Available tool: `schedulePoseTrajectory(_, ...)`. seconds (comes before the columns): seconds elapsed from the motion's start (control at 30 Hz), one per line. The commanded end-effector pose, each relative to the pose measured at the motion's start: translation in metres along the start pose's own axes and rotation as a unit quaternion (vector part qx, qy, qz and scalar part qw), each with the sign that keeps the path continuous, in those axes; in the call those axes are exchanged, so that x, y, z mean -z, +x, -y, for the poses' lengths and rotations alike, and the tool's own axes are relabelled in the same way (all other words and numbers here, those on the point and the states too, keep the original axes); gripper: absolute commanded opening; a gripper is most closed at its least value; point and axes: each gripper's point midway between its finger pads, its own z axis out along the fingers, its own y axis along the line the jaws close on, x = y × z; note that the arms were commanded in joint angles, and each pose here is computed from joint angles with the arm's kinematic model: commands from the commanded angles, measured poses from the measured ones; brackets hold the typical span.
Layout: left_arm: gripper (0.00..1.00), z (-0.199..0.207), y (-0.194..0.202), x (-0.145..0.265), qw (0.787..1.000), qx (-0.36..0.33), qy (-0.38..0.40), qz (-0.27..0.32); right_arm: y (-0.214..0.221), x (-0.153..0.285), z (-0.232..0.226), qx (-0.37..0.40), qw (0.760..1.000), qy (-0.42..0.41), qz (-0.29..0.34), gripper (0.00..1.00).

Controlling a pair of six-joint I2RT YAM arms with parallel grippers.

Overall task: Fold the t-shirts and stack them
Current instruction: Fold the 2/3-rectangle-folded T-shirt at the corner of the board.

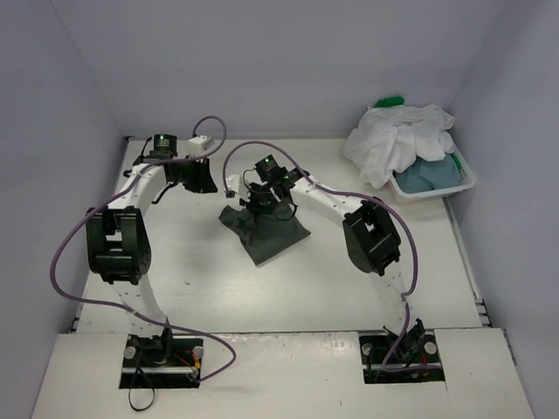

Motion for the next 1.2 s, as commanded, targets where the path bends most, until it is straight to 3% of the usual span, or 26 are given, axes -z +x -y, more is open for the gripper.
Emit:
schedulePoseTrajectory(0.0, 0.0, 0.017, -0.033, 0.017, 0.997, -0.041, 0.012, 0.056, -0.051, 0.015, 0.034, 0.009, 0.994, 0.073, 0.076, 0.0)
schedulePoseTrajectory(0.07, 0.0, 0.017, -0.031, 0.014, 0.998, -0.038, 0.016, 0.055, -0.048, 0.017, 0.041, -0.012, 0.991, 0.103, 0.078, 0.05)
schedulePoseTrajectory(0.27, 0.0, 0.023, -0.024, 0.007, 0.998, -0.034, 0.029, 0.048, -0.057, 0.018, 0.06, -0.039, 0.98, 0.161, 0.11, 0.48)
schedulePoseTrajectory(0.3, 0.0, 0.024, -0.023, 0.006, 0.998, -0.034, 0.03, 0.047, -0.055, 0.014, 0.06, -0.041, 0.98, 0.164, 0.107, 0.51)
schedulePoseTrajectory(0.67, 0.0, 0.032, -0.015, 0.0, 0.998, -0.03, 0.042, 0.039, -0.057, 0.026, 0.087, -0.095, 0.951, 0.262, 0.136, 0.57)
schedulePoseTrajectory(0.87, 0.0, 0.039, -0.023, 0.005, 0.997, -0.04, 0.042, 0.047, -0.061, 0.023, 0.083, -0.114, 0.949, 0.259, 0.139, 0.57)
schedulePoseTrajectory(1.17, 0.0, 0.059, -0.049, 0.023, 0.995, -0.075, 0.032, 0.052, -0.063, 0.081, 0.082, -0.135, 0.937, 0.283, 0.151, 0.57)
